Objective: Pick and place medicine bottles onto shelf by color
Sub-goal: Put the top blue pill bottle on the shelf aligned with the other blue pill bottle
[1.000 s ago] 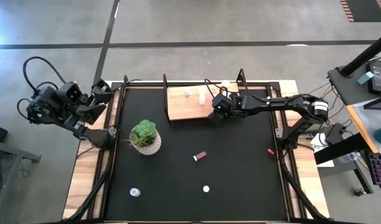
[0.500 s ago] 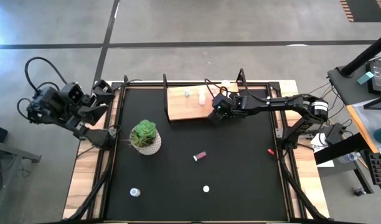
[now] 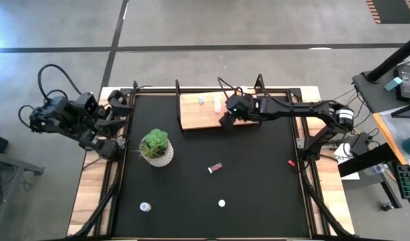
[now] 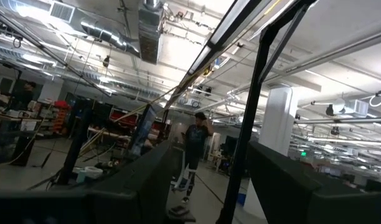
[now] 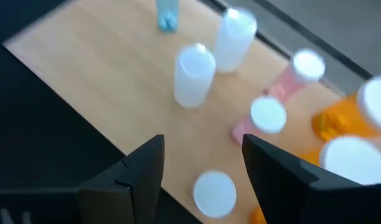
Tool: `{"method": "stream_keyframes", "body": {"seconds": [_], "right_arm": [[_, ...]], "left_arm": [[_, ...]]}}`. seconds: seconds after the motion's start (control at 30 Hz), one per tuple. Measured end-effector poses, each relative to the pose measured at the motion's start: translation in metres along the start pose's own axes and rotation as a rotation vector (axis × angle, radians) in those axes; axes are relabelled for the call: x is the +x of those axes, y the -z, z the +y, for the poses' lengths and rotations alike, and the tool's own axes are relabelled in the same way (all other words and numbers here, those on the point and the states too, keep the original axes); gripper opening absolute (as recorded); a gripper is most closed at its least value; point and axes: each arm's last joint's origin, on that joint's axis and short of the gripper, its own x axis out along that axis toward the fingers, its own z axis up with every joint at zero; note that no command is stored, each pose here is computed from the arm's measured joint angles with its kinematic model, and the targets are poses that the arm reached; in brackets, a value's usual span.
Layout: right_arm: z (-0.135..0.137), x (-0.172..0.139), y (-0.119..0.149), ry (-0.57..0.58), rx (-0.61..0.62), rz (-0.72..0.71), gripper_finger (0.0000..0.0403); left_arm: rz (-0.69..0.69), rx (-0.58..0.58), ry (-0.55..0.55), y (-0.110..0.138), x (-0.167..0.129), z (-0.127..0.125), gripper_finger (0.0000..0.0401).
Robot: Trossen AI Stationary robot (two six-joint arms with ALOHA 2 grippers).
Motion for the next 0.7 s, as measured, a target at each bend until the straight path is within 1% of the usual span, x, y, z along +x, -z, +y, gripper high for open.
{"method": "stream_keyframes", "body": {"seconds": [0.13,0.37,0.47,0.63,0.7], "right_arm": [[0.003,-0.011,-0.016,-0.027,0.003,-0.027,0.0207],[0.013,-0.031,-0.034,-0.175,-0.002,-0.001,0.0202],[0.022,-0.042,-0.037,-0.223,-0.029,0.012,0.0198],[0.044,-0.059,-0.036,-0.275,-0.105,0.005,0.0189],[0.054,-0.064,-0.031,-0.299,-0.144,0.004,0.0186]], "left_arm": [[0.027,0.005,-0.005,0.007,0.007,0.0,0.019],[0.079,0.014,-0.014,0.019,0.018,-0.001,0.019],[0.124,-0.003,-0.025,0.026,0.02,0.0,0.019],[0.229,-0.044,-0.108,0.043,0.024,0.004,0.019],[0.242,-0.063,-0.126,0.045,0.026,0.004,0.019]]}}
